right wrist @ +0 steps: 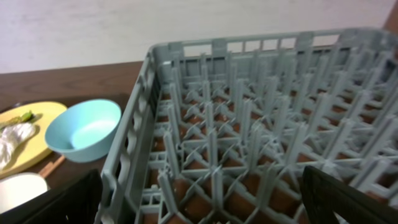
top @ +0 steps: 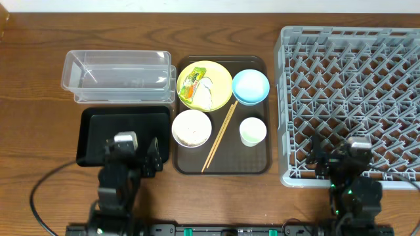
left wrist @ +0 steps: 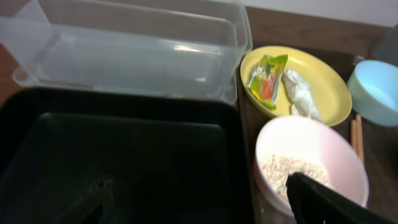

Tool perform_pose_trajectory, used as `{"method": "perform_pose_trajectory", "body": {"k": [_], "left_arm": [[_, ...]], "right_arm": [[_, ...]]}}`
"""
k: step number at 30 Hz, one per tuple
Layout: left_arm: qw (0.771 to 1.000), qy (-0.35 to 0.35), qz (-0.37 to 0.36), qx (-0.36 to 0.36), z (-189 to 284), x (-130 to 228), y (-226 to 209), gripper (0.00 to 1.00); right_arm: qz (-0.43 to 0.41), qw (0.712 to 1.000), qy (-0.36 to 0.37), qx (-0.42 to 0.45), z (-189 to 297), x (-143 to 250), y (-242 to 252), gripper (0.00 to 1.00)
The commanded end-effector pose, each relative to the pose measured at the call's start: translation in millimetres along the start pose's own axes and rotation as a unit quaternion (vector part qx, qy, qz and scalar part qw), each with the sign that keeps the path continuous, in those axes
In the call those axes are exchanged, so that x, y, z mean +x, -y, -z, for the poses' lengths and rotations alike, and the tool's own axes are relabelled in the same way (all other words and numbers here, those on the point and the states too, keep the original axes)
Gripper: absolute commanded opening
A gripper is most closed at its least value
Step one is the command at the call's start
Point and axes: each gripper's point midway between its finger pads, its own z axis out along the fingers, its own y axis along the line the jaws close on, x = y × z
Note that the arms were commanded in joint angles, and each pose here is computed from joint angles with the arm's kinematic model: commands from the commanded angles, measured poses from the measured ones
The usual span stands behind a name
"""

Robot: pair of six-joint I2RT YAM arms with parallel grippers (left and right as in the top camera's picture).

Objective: Sort waste into correct bins and load items into the dishwasher rack
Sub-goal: 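Move the left gripper over the yellow plate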

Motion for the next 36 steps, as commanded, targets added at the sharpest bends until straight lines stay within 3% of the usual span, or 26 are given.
{"method": "perform_pose_trajectory", "body": {"k": [1, 8, 12, 20, 28, 32, 36], "left_arm": [[0.999, -0.039, 0.002, -0.013, -0.3, -23.9, 2.5, 0.9], [0.974, -0.223, -0.008, -0.046, -9.0, -28.0, 5.2, 0.9], [0.956, -0.289, -0.008, -0.049, -12.7, -34.8, 10.4, 0.9], [0.971, -0.234, 0.009, 0.045, -50.3, -72.4, 50.7, 0.89], [0.975, -0.203, -0.041, 0.084, -103.7, -102.8, 95.2, 0.89], [0.97, -0.212, -0.057, 0.102, -135.0, -93.1, 119.6, 0.88], [0.96, -0.244, -0.075, 0.115, -161.9, -58.4, 140.0, 0.86]], "right_arm": [[0.001, 1.0, -0.016, 0.02, -0.3, -24.6, 2.8, 0.99], [0.013, 0.989, -0.146, 0.037, -19.1, -30.2, 1.4, 0.99], [0.016, 0.979, -0.2, 0.038, -29.5, -31.2, -0.9, 0.99], [0.015, 0.977, -0.211, 0.039, -38.1, -37.9, -2.7, 0.99], [0.015, 0.977, -0.21, 0.038, -38.2, -38.0, -2.7, 0.99], [0.015, 0.977, -0.211, 0.039, -38.1, -37.9, -2.7, 0.99], [0.015, 0.977, -0.211, 0.039, -38.1, -37.9, -2.7, 0.99]]}}
